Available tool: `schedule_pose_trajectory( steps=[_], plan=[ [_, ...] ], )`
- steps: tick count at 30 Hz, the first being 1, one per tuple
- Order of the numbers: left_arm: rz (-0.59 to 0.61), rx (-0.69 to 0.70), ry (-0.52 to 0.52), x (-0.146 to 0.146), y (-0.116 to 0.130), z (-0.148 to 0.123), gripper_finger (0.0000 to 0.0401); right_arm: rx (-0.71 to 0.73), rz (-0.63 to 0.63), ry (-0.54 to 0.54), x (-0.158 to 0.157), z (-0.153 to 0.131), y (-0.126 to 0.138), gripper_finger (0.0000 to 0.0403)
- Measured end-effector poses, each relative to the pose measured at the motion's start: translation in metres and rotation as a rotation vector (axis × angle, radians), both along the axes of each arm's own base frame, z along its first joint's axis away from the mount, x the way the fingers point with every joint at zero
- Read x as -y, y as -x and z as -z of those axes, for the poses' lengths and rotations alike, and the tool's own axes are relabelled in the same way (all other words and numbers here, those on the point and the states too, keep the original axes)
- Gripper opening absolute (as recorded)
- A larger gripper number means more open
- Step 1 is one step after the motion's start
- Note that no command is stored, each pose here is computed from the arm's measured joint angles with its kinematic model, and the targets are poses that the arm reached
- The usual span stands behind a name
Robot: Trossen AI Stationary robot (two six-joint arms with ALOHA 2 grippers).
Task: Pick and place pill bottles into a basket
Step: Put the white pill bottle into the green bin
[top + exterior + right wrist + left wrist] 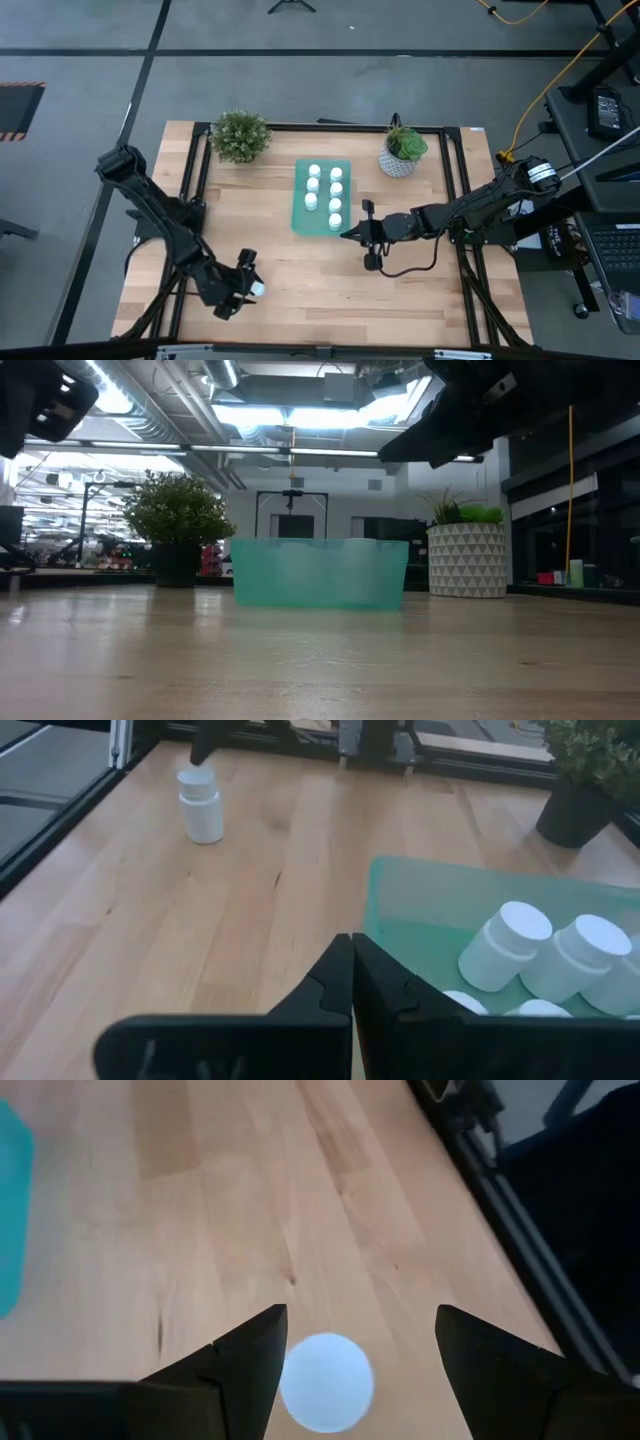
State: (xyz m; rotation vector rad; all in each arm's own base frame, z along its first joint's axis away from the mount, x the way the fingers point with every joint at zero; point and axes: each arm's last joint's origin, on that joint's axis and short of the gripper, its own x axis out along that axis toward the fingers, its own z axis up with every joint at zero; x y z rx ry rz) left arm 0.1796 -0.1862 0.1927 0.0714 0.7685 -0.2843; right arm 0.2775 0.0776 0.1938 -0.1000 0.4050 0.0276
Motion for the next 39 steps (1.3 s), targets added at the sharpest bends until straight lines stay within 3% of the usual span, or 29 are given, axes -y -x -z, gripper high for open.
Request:
schedule_pose_trajectory(
  steps=[8,26,39],
  plan=[
    [-0.023,-0.014,-0.054,0.001,-0.002,0.009,0.0249,0.003,0.001,-0.003,0.000,0.000,0.000,0.0000],
    [-0.078,-0.109,-0.078,-0.005,0.004,0.026,0.0249,0.005,0.001,-0.004,0.000,0.000,0.000,0.0000],
    [-0.063,-0.104,-0.089,-0.005,0.004,0.028,0.0249,0.006,0.001,-0.004,0.000,0.000,0.000,0.0000]
  ],
)
